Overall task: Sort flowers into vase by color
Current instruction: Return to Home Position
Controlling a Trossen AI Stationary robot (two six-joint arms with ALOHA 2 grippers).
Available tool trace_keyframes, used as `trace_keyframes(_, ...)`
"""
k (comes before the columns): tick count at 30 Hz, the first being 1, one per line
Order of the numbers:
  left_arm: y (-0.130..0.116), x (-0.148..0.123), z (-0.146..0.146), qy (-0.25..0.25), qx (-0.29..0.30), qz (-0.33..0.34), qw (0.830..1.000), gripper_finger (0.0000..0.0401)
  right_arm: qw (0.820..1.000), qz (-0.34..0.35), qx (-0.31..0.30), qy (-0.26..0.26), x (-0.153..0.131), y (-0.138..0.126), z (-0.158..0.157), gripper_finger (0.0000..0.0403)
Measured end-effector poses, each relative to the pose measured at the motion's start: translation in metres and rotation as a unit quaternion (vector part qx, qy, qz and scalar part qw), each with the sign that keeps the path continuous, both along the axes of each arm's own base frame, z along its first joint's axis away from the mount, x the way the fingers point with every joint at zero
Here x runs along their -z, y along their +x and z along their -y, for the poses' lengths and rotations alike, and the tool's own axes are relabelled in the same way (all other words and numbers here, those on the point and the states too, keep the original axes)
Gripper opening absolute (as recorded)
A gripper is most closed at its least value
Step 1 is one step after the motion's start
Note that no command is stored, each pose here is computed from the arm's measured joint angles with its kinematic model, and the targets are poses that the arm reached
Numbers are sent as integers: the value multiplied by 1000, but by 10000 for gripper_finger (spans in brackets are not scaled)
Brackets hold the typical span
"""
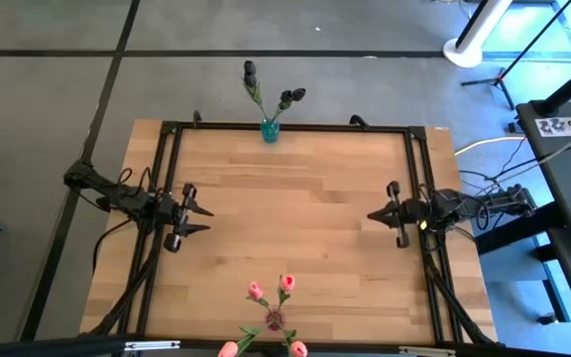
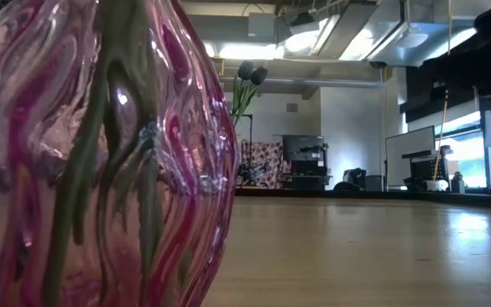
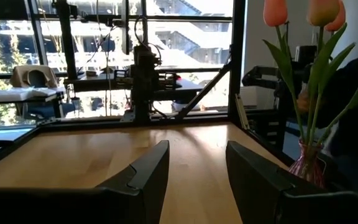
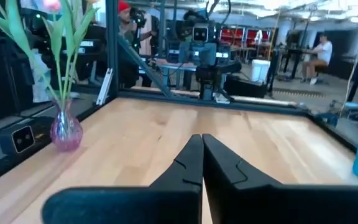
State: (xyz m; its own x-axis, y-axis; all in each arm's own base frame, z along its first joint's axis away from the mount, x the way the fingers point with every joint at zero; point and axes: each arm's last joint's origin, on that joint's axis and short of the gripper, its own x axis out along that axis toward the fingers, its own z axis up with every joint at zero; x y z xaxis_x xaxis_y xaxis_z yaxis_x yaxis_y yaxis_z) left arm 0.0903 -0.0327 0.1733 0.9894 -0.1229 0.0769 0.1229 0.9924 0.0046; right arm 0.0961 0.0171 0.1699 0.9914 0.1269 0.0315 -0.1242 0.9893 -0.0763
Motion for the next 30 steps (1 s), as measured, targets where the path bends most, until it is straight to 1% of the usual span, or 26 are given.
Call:
trace_keyframes(3, 0, 0, 0, 0, 0, 0, 1000, 155, 1000, 3, 1, -14, 0, 0, 0, 6)
trace_keyframes(6, 0, 0, 0, 0, 0, 0, 1000, 155, 1000, 0, -4, 7, 0, 0, -1, 10)
trace_keyframes(8, 0, 0, 0, 0, 0, 0, 1000, 155, 1000, -2, -6, 12, 0, 0, -1, 13)
trace_keyframes(30, 0, 0, 0, 0, 0, 0, 1000, 155, 1000, -4, -8, 10, 1, 0, -1, 14)
